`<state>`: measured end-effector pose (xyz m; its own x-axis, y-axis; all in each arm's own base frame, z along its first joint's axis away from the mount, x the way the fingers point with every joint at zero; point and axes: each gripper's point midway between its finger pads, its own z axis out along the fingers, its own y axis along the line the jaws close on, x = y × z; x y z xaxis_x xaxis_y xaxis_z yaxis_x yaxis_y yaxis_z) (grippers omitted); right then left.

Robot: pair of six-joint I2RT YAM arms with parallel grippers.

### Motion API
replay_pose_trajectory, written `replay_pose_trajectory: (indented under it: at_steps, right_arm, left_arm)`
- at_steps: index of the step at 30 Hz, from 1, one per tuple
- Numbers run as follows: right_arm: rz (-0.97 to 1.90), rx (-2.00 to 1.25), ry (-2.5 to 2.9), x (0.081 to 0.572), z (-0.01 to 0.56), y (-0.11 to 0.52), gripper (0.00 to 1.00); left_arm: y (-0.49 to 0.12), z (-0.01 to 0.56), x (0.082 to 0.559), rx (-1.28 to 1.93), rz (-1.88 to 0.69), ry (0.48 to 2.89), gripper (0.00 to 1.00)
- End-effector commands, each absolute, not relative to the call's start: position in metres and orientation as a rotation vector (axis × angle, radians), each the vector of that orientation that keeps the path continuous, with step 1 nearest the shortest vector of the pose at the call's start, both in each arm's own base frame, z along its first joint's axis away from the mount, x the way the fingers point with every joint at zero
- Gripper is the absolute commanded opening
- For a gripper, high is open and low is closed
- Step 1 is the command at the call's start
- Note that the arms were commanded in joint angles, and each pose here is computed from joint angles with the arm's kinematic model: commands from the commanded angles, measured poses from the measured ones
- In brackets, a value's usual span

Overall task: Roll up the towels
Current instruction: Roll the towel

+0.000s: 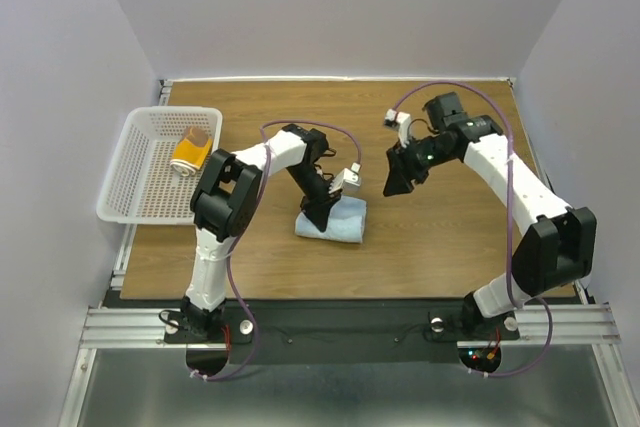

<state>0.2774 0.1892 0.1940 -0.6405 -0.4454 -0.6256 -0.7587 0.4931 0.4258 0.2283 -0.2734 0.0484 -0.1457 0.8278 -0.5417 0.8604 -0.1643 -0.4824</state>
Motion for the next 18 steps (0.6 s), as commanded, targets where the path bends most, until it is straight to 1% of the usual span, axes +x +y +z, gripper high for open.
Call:
replay_pose_trajectory:
  at_steps: [1, 3, 4, 7, 8, 9, 10, 12, 13, 16, 18]
  right_arm:
    - [0.841, -1.151, 2.198, 0.266, 0.198, 0.216, 0.6]
    - [0.769, -1.206, 2.16, 0.265, 0.195, 0.228, 0.62]
    - [0.714, -1.26, 2.147, 0.26, 0.19, 0.237, 0.65]
    - [0.647, -1.353, 2.106, 0.255, 0.18, 0.254, 0.71]
    - [0.617, -1.376, 2.108, 0.255, 0.174, 0.258, 0.72]
    - [0.595, -1.394, 2.09, 0.256, 0.17, 0.261, 0.74]
    - [0.587, -1.445, 2.063, 0.249, 0.167, 0.272, 0.79]
    - [0.509, -1.491, 2.043, 0.25, 0.153, 0.279, 0.84]
    - [0.459, -1.538, 2.021, 0.245, 0.147, 0.286, 0.89]
    - [0.362, -1.649, 1.948, 0.233, 0.124, 0.301, 0.93]
    - [0.245, -1.657, 1.887, 0.241, 0.116, 0.306, 0.94]
  left_arm:
    - [-0.259, 0.022, 0.221, 2.085, -1.223, 2.142, 0.05]
    - [-0.259, 0.018, 0.223, 2.072, -1.219, 2.174, 0.06]
    - [-0.259, 0.014, 0.224, 2.068, -1.226, 2.192, 0.07]
    - [-0.264, 0.013, 0.227, 2.036, -1.245, 2.211, 0.1]
    - [-0.265, 0.012, 0.229, 2.031, -1.244, 2.214, 0.13]
    - [-0.265, 0.012, 0.23, 2.02, -1.246, 2.226, 0.14]
    - [-0.265, 0.01, 0.23, 2.019, -1.248, 2.231, 0.15]
    - [-0.266, 0.009, 0.232, 2.016, -1.246, 2.236, 0.18]
    - [-0.267, 0.007, 0.233, 2.011, -1.25, 2.244, 0.19]
    - [-0.267, 0.004, 0.234, 1.999, -1.261, 2.257, 0.2]
    - [-0.268, 0.004, 0.235, 1.997, -1.259, 2.255, 0.21]
